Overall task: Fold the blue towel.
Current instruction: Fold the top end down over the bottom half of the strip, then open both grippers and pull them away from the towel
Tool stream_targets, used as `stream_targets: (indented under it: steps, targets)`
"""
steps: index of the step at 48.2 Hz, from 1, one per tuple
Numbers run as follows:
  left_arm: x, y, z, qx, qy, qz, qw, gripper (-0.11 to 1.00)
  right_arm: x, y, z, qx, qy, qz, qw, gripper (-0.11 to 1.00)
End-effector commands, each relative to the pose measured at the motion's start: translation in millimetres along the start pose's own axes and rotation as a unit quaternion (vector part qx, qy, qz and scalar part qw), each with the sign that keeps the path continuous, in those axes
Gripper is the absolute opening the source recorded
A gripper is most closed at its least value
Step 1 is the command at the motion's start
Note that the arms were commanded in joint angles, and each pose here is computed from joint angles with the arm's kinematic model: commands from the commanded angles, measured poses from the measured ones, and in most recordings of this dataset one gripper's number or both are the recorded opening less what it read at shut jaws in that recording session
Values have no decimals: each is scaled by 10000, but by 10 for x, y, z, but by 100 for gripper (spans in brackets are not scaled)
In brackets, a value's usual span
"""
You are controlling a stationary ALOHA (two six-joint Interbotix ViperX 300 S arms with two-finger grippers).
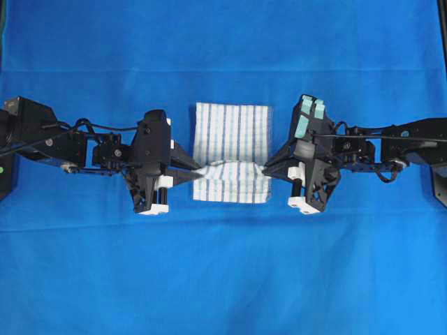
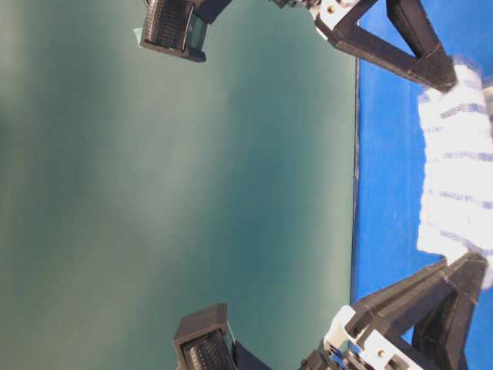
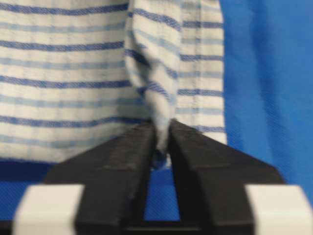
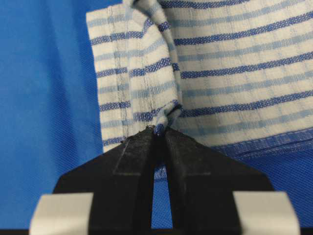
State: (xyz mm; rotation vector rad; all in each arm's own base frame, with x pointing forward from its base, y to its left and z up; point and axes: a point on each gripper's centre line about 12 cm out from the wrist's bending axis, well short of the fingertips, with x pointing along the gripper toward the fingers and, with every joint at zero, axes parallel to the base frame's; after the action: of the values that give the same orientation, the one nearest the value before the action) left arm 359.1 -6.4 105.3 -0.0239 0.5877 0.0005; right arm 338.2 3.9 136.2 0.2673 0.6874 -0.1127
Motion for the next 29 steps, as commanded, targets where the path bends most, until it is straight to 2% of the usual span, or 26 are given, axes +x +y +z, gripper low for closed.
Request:
stream_targets:
  steps: [1, 6, 13, 16, 18, 23, 29]
  targets:
    - [-7, -25, 107, 8, -176, -28, 9998, 18, -12, 61, 91, -1, -114, 74, 9999, 9]
    - [-14, -31, 107, -34, -168, -35, 9998, 38, -12, 103, 102, -34, -140, 122, 9998, 12]
    - [-85, -27, 160, -101, -198, -35, 9997, 55, -36, 201, 122, -146, -149, 240, 9995, 54]
    - [-166, -29, 238, -96, -259, -41, 9996, 58, -89, 242, 170, -176, -182, 302, 9992, 66]
    - [-234, -31, 292, -74, -290, -45, 9995, 58, -133, 261, 214, -189, -200, 335, 9991, 66]
    - [-471, -42, 450, 2, -412, -69, 9991, 58, -339, 321, 370, -274, -320, 461, 9981, 59]
    - [-854, -40, 638, 31, -711, -84, 9974, 58, -630, 364, 527, -471, -631, 586, 9952, 60]
